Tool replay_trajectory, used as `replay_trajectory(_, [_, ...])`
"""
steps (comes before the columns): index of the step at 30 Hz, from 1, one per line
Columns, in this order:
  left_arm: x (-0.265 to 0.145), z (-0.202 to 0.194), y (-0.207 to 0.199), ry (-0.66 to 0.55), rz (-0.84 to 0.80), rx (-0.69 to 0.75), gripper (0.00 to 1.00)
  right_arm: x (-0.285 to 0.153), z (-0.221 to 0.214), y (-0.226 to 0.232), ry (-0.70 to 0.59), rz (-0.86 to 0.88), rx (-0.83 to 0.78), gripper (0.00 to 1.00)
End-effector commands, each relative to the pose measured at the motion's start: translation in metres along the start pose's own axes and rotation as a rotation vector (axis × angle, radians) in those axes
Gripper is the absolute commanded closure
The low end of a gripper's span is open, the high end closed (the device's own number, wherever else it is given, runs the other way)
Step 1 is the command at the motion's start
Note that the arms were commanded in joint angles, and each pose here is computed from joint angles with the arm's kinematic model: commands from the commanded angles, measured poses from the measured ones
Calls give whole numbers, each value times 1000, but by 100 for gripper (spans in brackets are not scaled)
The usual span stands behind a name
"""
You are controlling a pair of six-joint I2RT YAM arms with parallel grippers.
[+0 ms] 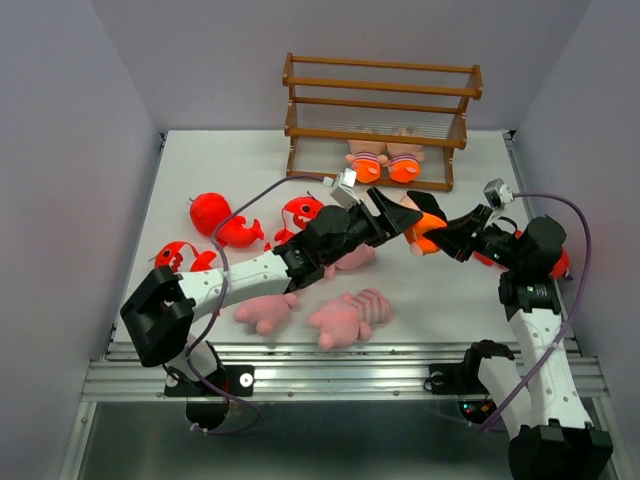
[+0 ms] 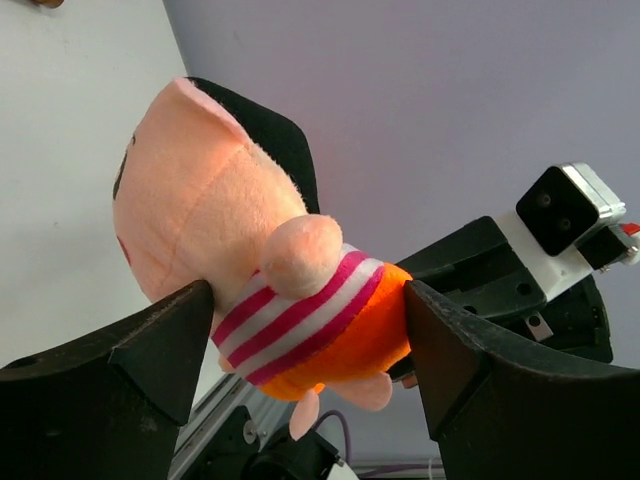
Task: Place and organize the stuffed toys onto the shelf
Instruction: Pass the stuffed toy from the right arm to the left
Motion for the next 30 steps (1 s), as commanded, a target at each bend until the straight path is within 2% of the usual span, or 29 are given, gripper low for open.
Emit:
replay_trajectory(1, [6, 9, -24, -24, -62, 9, 19, -2, -2, 8, 25, 45, -53, 90])
replay_trajectory(3, [11, 4, -24, 1, -74, 17, 40, -2, -4, 9, 29, 49, -60, 89])
replay_trajectory(4, [13, 3, -24, 8, -78, 26, 55, -3, -3, 11, 32, 57, -68, 88])
replay_trajectory(6, [15, 1, -23, 16, -82, 33, 58, -4, -6, 11, 48, 62, -81, 86])
replay_trajectory(9, [14, 3, -24, 4, -88, 65, 80, -5, -8, 11, 72, 67, -107, 75])
replay_trajectory(10, [13, 4, -24, 0, -87, 79, 99, -6, -11, 11, 87, 69, -102, 69])
replay_trajectory(11, [11, 7, -25, -16, -86, 114, 100, -6, -13, 11, 95, 70, -109, 61])
replay_trajectory(12, [8, 8, -24, -23, -83, 132, 100, -8, -13, 11, 108, 68, -123, 40])
replay_trajectory(15, [-2, 15, -20, -55, -61, 249, 100, -10, -13, 10, 123, 39, -148, 0])
replay_trajectory(19, [-21, 28, -2, -72, 49, 537, 100, -12, -9, 11, 133, -1, -156, 0])
replay_trajectory(21, [-30, 29, 9, -59, 82, 672, 100, -12, -10, 12, 155, -8, -108, 0])
replay_trajectory(22, [-37, 34, 11, -60, 81, 797, 100, -12, -4, 15, 157, 2, -103, 0])
replay_trajectory(25, [-48, 31, 26, -4, 74, 1040, 100, -9, 0, 17, 182, 15, -5, 0])
replay_trajectory(28, [-59, 23, 31, 43, 34, 1210, 100, -3, 15, 18, 189, 18, 99, 0])
replay_trajectory(30, [-64, 20, 36, 72, 17, 1375, 100, 1, 30, 23, 182, 20, 151, 0])
Point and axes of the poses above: each gripper's point midway between its finger pads, its own x axis out along the fingers, its own y axis along the line the jaws close on, z = x × y, the point moved 6 cm from there along -x, back along the fingers, and after that the axes turned 14 degrees about x, right-handed, at the moved point
